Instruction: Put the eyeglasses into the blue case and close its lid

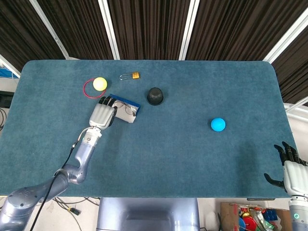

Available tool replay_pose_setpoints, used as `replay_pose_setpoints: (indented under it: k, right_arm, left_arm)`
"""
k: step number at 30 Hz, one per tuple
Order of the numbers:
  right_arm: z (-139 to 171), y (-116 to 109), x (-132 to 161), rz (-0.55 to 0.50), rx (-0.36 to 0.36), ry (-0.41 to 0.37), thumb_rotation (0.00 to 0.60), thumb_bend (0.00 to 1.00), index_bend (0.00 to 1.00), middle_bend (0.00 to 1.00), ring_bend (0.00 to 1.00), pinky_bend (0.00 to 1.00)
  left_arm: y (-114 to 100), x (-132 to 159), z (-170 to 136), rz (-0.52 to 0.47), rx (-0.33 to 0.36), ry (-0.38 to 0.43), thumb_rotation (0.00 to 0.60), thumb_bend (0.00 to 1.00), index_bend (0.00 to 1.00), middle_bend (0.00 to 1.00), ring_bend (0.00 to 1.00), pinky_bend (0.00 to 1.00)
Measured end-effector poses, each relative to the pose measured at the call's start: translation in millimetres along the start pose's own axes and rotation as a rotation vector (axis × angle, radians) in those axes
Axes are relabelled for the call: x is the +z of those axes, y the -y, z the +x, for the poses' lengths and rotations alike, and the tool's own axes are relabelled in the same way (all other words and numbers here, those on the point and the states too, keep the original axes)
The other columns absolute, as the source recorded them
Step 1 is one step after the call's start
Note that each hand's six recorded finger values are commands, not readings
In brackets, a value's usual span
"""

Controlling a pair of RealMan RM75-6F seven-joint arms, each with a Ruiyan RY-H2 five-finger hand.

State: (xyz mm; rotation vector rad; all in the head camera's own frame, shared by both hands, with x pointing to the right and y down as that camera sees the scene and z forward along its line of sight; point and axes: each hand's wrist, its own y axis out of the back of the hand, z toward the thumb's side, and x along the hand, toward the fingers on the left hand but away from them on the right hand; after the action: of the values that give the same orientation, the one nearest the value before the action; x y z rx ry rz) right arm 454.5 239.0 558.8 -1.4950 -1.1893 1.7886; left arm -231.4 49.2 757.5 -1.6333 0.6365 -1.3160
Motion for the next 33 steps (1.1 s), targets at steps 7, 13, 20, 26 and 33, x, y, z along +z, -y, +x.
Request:
replay_pose_setpoints:
  k: [7,13,20,26,33]
  right_arm:
    - [0.1,0.1,-0.1,-0.003,0.002,0.001,0.600,0.28,0.13,0.00,0.00,0.23]
    - [0.4,0.6,0.1,-0.003,0.005,0.003,0.600,0.28,0.13,0.00,0.00,0.23]
    - [0.3,1.0,-0.3,-0.001,0.005,0.007,0.600,0.28,0.13,0.00,0.00,0.23]
    - [0.0,0.8,-1.4,-0.002,0.004,0.013,0.600,0.28,0.13,0.00,0.00,0.23]
    - [-0.2,0.9,-1.6,-0.004,0.008,0.016,0.600,0.28,0.13,0.00,0.00,0.23]
  left_arm:
    - [-7.6,-8.9,-22.1,-0.052,-0.006,0.000,0.600,0.45,0.63,0.19,0.08,0.13]
    - [-24.0,-17.2,-30.1,-0.039,0.000,-0.011,0.600,0.45,0.63,0.19,0.08,0.13]
    - [-31.0,-9.8,-11.5,-0.003,-0.033,0.002,0.600,0.45,0.64,0.19,0.08,0.13]
    - [-37.8,0.8,7.2,0.014,-0.018,-0.001,0.600,0.45,0.64,0.19,0.08,0.13]
    - [-35.4,3.8,20.1,0.041,-0.029,-0.023,0.600,0.45,0.64,0.19,0.08,0.12]
